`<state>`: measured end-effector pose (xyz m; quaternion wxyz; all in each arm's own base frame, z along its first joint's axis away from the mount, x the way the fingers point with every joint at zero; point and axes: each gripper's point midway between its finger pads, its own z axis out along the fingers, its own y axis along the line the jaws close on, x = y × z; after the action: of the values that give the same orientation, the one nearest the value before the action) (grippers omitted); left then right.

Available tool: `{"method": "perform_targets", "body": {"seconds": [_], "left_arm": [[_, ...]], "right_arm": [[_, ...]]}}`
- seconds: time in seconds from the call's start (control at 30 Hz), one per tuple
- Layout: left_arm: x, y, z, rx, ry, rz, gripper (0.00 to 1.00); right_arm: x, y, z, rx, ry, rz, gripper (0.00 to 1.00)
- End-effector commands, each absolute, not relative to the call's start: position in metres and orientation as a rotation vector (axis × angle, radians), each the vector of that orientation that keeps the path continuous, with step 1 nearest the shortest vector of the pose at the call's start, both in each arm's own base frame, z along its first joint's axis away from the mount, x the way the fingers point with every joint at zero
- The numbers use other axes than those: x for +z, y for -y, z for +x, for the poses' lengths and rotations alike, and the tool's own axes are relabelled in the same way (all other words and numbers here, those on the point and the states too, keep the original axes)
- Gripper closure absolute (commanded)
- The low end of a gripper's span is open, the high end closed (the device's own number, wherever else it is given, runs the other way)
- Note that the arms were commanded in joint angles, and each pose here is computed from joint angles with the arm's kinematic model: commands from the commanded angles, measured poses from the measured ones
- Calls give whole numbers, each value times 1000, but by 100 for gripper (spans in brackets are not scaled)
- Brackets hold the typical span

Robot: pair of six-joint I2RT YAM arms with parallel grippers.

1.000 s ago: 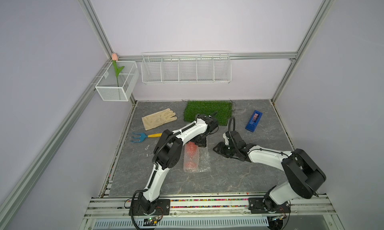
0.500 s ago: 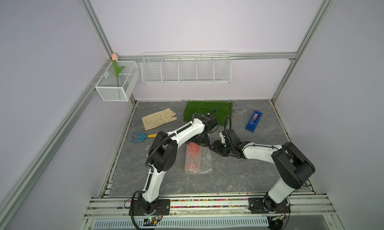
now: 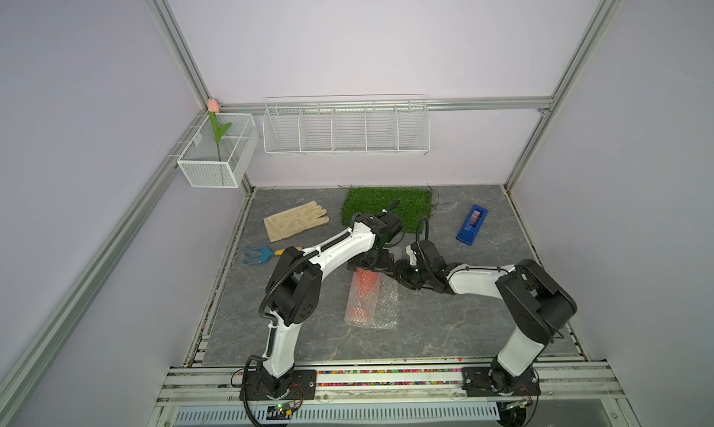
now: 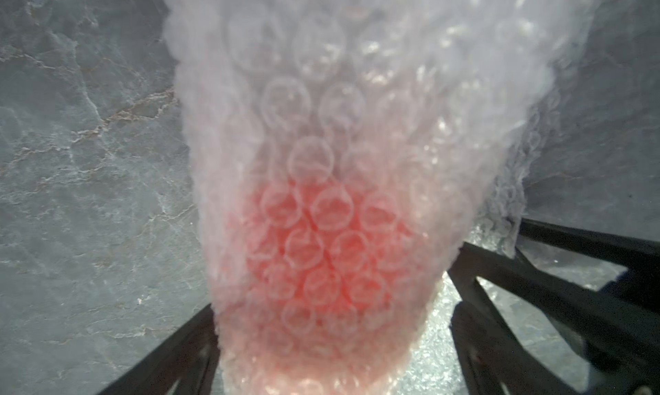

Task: Wrap wine glasses in bubble wrap
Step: Wrap the wine glass in bubble wrap.

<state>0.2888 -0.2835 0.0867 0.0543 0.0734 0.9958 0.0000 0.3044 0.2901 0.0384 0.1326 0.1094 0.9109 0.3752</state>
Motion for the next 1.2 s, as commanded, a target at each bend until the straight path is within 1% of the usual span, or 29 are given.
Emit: {"method": "perform_targets", "body": {"seconds": [0.0, 0.6, 1.17], "left_arm": [[101, 289, 287, -107, -3008, 203, 0], [107, 298, 271, -518, -2992, 118, 0], [107, 295, 265, -681, -2933, 68, 0]], "right_arm": [[35, -289, 307, 1106, -2646, 360, 45], [54, -302, 307, 1311, -2558, 393, 46], [84, -302, 298, 1360, -2523, 388, 47]]}}
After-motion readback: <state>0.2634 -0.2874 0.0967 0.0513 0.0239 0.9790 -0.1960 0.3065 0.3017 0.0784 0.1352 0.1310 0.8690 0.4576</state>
